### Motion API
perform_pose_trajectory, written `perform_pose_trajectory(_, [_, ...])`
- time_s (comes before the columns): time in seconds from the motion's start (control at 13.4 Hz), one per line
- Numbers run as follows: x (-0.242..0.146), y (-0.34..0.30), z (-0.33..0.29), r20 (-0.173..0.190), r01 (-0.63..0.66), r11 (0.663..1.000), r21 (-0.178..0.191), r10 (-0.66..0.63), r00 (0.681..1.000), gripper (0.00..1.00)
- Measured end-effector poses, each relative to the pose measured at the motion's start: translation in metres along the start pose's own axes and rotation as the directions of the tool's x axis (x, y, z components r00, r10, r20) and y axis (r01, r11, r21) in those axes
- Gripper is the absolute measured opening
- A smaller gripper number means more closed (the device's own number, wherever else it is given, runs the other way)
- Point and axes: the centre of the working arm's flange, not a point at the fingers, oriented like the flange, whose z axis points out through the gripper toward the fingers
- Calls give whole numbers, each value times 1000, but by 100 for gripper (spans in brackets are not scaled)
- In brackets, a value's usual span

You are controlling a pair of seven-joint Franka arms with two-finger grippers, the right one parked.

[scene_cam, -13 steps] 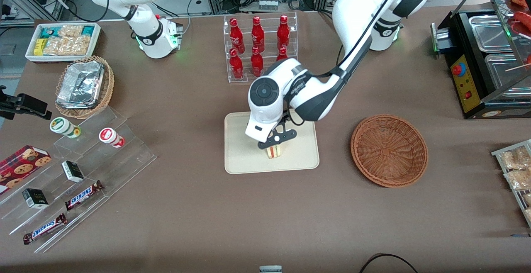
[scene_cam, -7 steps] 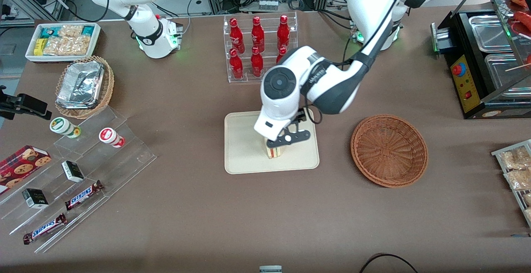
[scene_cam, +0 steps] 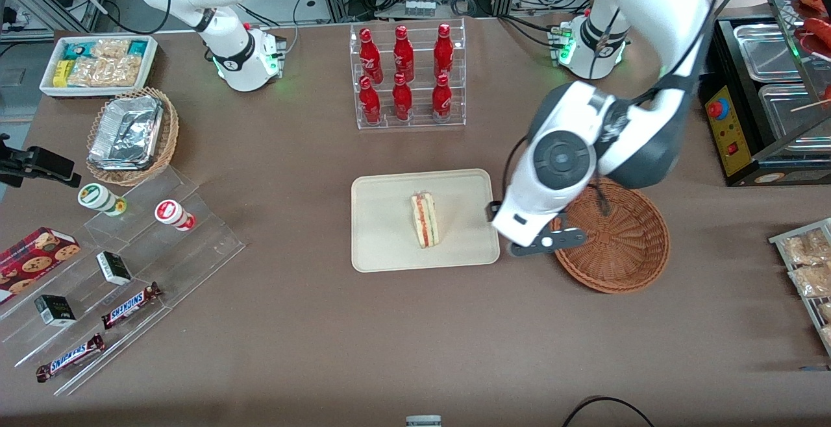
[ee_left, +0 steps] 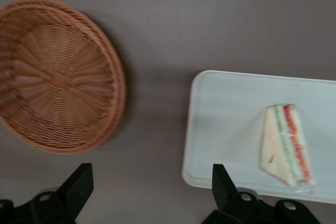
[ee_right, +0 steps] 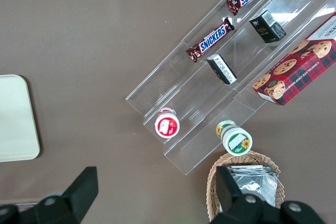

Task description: Place sandwich from basket to tray

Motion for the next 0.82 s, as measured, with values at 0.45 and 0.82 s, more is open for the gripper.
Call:
perform_pose_trajectory(0.45, [-24,-114,-48,20,-160,987,-14,160,987,100])
perform_pose_trajectory(0.82, [-47,-205,-95,57,-271,962,-32,273,960,100])
